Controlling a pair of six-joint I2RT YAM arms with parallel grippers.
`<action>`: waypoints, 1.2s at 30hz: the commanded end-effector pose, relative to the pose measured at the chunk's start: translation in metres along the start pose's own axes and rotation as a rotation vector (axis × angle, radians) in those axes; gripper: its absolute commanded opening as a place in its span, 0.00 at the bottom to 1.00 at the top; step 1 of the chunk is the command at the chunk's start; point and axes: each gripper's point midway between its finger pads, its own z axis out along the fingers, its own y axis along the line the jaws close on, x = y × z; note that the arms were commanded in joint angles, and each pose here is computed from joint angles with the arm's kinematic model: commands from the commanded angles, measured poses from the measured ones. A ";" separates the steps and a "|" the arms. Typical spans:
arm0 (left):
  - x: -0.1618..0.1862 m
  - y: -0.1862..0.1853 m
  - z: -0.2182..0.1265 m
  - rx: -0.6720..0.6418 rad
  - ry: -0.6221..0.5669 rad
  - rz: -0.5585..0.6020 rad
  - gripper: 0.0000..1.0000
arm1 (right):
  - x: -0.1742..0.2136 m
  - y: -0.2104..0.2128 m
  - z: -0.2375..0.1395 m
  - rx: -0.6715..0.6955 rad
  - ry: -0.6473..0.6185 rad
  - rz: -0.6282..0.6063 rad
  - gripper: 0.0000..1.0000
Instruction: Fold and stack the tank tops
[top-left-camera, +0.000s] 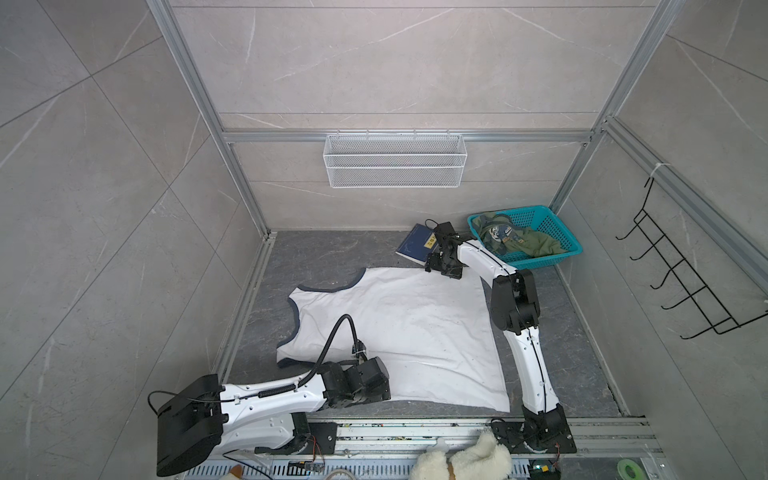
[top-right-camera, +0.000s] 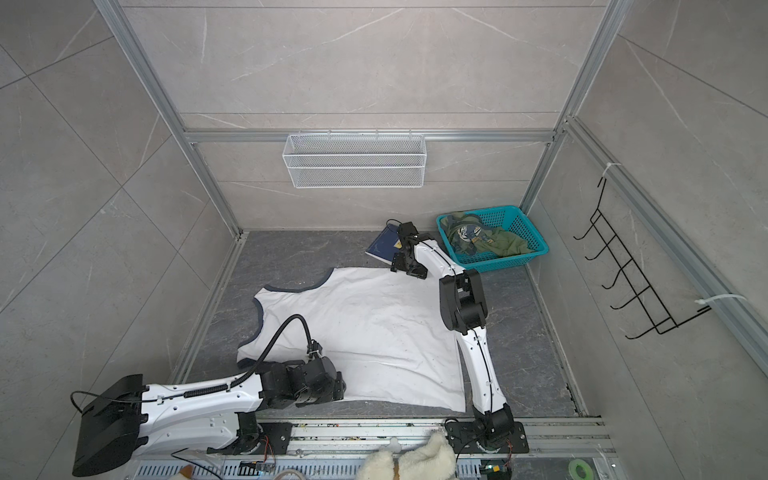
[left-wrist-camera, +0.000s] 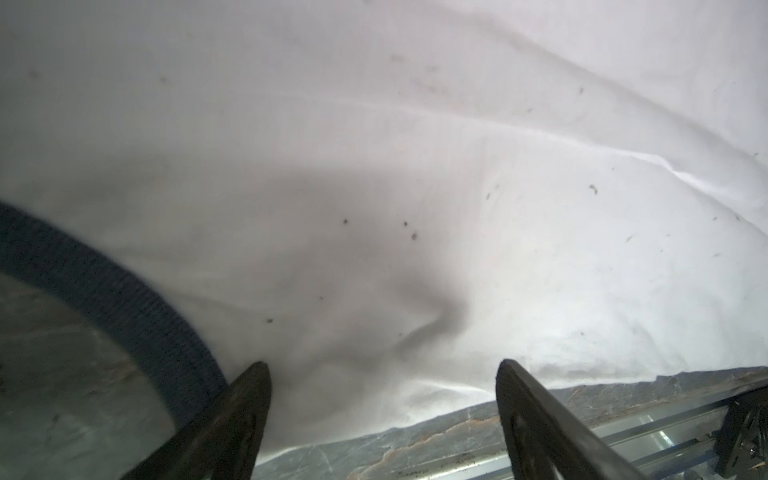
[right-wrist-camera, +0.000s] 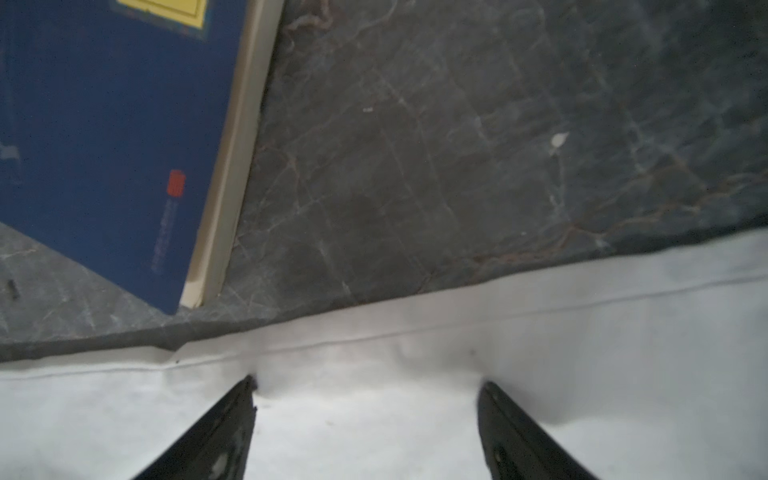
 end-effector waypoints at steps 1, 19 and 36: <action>0.034 0.054 -0.002 -0.208 0.144 -0.027 0.88 | 0.012 -0.003 0.011 0.018 0.058 -0.022 0.86; -0.106 0.032 -0.111 -0.103 -0.286 -0.048 0.90 | 0.017 0.009 -0.131 -0.087 -0.152 -0.118 0.86; -0.339 0.008 -0.040 -0.024 -0.318 -0.138 0.87 | 0.065 -0.100 -0.126 -0.003 -0.140 0.038 0.86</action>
